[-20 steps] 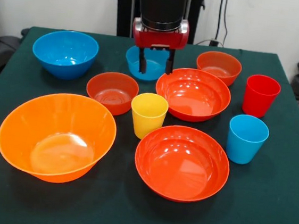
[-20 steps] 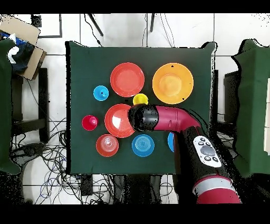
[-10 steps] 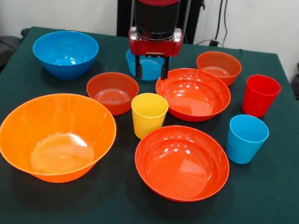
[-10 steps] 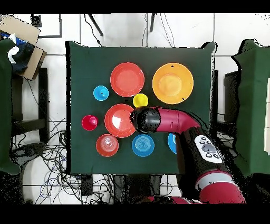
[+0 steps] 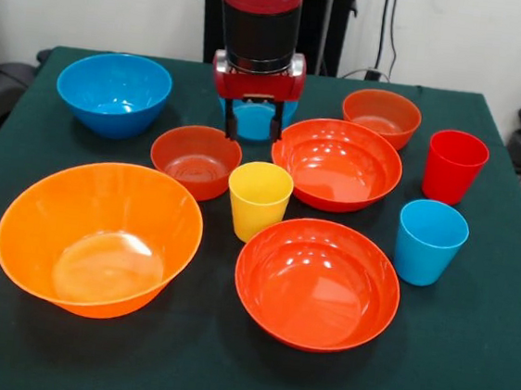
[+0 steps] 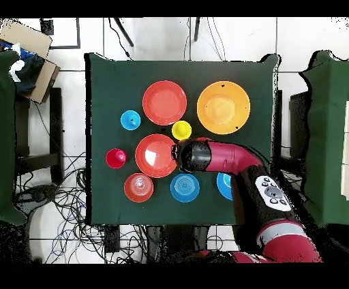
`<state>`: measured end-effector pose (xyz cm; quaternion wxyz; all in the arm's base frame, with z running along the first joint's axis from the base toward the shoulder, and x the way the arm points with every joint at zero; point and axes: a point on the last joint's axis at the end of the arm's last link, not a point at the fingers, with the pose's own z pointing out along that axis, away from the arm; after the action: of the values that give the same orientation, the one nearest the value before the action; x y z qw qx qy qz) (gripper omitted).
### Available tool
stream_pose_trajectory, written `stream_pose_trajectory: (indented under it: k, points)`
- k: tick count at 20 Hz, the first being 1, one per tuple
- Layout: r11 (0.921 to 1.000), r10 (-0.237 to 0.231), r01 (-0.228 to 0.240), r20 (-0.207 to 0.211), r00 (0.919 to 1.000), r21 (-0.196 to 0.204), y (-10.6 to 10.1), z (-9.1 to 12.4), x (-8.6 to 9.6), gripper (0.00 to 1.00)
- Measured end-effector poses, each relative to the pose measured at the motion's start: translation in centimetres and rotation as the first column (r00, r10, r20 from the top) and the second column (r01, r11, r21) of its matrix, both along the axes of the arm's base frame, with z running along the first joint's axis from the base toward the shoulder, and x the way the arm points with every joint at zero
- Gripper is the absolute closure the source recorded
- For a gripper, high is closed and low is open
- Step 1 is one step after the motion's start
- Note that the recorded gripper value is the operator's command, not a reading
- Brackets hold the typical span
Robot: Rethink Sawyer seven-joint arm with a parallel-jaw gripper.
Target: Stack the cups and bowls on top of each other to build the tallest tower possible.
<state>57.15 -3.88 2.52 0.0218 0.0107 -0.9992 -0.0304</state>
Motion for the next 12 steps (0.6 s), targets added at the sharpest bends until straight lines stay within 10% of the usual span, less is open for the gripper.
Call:
stream_pose_trajectory:
  k: [12]
  points:
    - [0.9983, -0.058, 0.058, 0.018, 0.9982, -0.010, -3.6, 0.9, 0.2, 0.00]
